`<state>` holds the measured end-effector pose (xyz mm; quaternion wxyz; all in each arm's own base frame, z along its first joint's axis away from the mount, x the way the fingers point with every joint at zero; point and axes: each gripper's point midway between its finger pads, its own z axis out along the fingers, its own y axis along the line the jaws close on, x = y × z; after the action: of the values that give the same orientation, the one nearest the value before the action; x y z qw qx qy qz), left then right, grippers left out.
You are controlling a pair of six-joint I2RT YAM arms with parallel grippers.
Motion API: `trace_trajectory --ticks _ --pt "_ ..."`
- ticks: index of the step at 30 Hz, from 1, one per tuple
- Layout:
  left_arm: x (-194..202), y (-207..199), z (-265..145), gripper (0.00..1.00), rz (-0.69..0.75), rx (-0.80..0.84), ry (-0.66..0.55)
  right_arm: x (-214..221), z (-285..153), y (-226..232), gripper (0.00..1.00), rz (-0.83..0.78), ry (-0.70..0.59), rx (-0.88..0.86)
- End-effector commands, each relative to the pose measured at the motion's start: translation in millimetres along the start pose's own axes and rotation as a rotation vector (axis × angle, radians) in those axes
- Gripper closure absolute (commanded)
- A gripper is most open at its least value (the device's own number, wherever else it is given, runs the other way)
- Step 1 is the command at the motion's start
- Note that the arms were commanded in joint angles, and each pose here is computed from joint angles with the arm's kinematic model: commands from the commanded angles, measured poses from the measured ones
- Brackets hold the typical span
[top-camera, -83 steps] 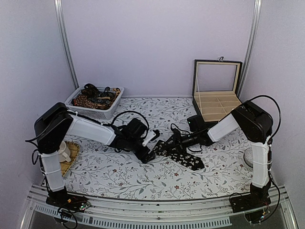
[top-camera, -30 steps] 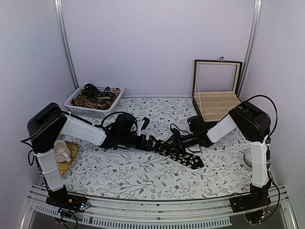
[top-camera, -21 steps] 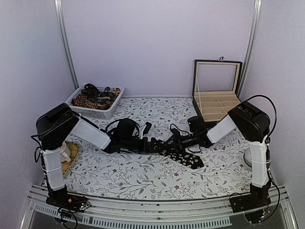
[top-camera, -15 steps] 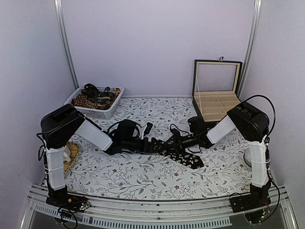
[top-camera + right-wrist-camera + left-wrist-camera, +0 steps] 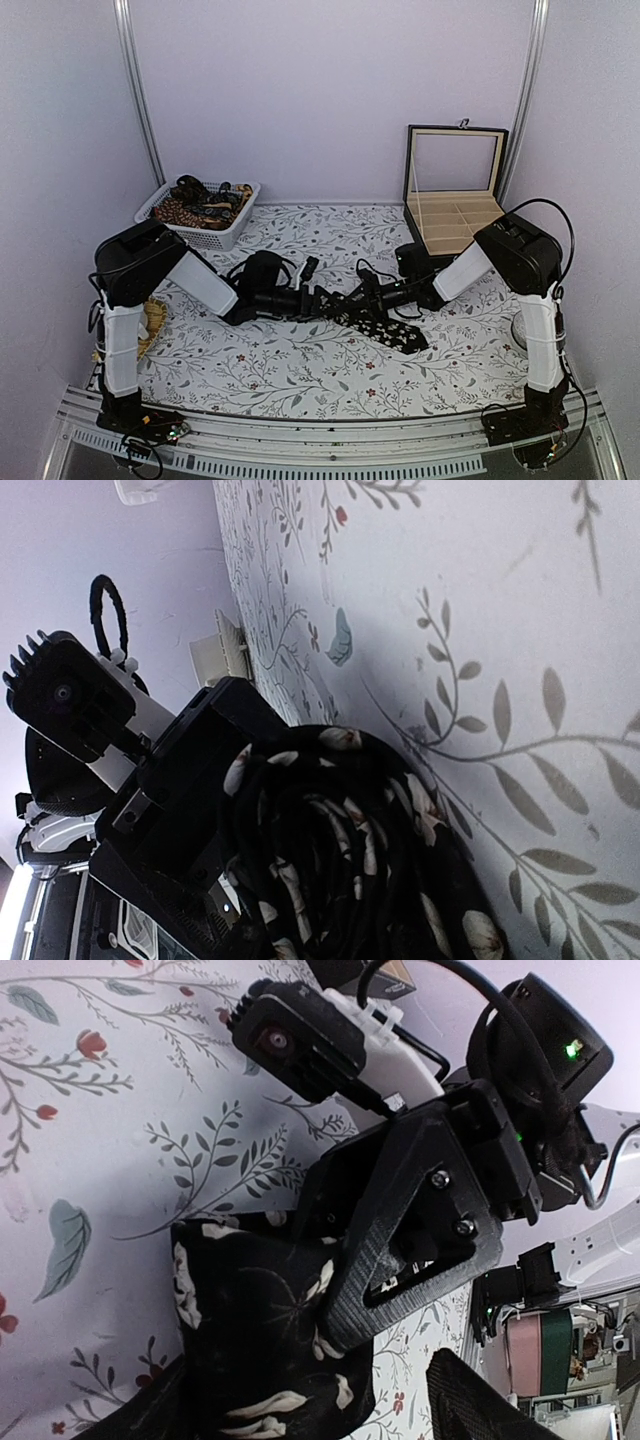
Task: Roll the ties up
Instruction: Roll the tie at the center of the board.
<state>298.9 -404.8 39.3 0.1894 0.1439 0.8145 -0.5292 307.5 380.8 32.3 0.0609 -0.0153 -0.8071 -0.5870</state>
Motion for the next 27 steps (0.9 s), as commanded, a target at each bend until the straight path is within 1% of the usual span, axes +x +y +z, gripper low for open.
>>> trace_trajectory --ticks 1,9,11,13,16,18,20,22,23,27 --pt "47 31 12 0.25 -0.074 -0.104 0.149 12 13 -59 0.72 0.148 0.018 0.111" --pt "56 30 15 0.25 -0.035 -0.120 0.221 10 13 -60 0.72 0.151 0.014 0.115" --pt "60 33 14 0.28 -0.028 -0.139 0.241 9 13 -60 0.72 0.149 0.013 0.114" --pt "60 34 14 0.36 -0.017 -0.152 0.252 9 12 -61 0.72 0.152 0.013 0.115" --pt "61 36 14 0.37 -0.005 -0.168 0.263 9 12 -62 0.72 0.154 0.012 0.116" --pt "61 37 13 0.44 -0.001 -0.173 0.271 8 11 -61 0.72 0.154 0.008 0.117" --pt "62 37 14 0.46 0.003 -0.175 0.278 7 10 -62 0.72 0.158 0.006 0.120" --pt "63 37 14 0.55 0.005 -0.174 0.286 6 10 -62 0.72 0.154 0.001 0.122" --pt "64 37 15 0.57 0.005 -0.175 0.290 6 10 -63 0.72 0.155 0.001 0.125" --pt "63 39 13 0.72 0.006 -0.193 0.289 5 8 -62 0.71 0.152 -0.007 0.132"
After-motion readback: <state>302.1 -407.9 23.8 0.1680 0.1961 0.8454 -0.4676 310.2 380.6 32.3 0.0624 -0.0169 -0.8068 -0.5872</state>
